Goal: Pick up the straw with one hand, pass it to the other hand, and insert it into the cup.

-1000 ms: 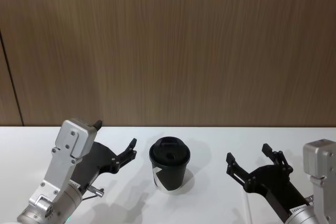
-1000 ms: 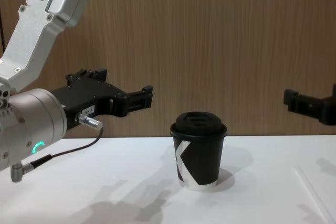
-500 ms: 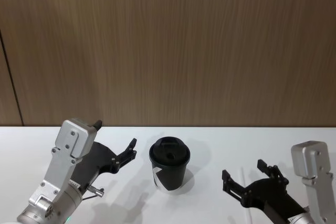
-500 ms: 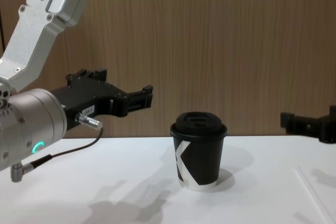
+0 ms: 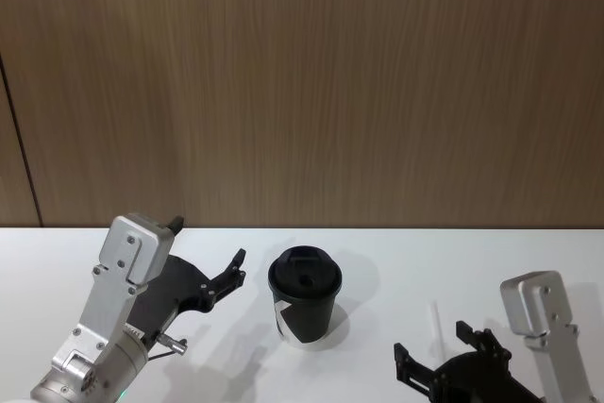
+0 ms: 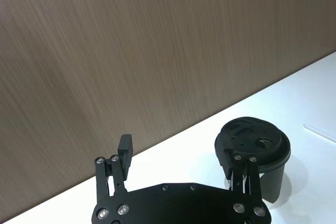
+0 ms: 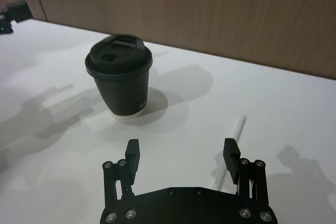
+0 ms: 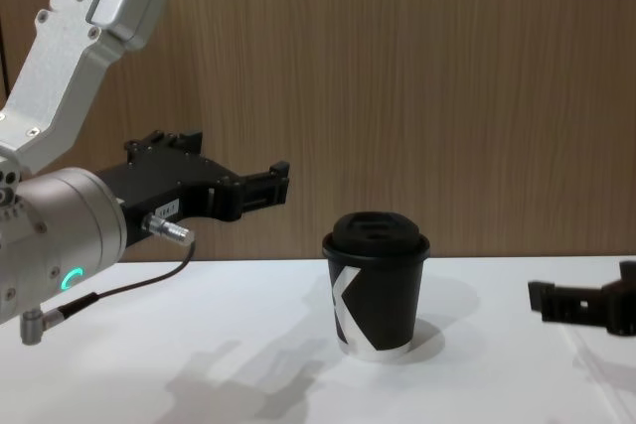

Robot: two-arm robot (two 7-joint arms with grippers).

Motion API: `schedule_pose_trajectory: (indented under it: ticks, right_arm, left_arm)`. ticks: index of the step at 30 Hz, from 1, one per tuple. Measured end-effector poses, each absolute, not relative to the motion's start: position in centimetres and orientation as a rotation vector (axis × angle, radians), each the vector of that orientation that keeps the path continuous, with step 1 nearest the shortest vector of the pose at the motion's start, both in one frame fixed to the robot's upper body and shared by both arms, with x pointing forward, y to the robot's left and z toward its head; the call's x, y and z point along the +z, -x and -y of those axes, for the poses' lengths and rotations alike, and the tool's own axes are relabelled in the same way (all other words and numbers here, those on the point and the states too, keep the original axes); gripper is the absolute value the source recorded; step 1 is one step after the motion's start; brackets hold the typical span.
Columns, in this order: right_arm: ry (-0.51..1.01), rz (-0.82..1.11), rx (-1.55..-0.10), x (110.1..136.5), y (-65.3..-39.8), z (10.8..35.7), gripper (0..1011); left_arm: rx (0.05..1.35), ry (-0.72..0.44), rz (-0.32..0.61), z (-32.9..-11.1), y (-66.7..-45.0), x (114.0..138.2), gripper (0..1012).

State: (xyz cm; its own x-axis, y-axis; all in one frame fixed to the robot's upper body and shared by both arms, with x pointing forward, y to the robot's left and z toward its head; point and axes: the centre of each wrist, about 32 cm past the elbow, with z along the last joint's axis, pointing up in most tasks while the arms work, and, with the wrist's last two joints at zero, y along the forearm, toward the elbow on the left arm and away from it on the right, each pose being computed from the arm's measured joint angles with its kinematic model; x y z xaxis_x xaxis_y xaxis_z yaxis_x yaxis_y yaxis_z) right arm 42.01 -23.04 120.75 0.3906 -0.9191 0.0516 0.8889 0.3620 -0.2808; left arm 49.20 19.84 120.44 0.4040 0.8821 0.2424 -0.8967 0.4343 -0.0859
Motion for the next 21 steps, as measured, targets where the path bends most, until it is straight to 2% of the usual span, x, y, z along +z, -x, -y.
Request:
schedule_pose_trajectory:
  ticks: [21]
  right_arm:
    - [0.383,-0.189,-1.183,119.0,-42.4,23.6,1001]
  left_arm:
    - [1.124,-0.061,0.268,-19.8,-49.2,120.4,1002]
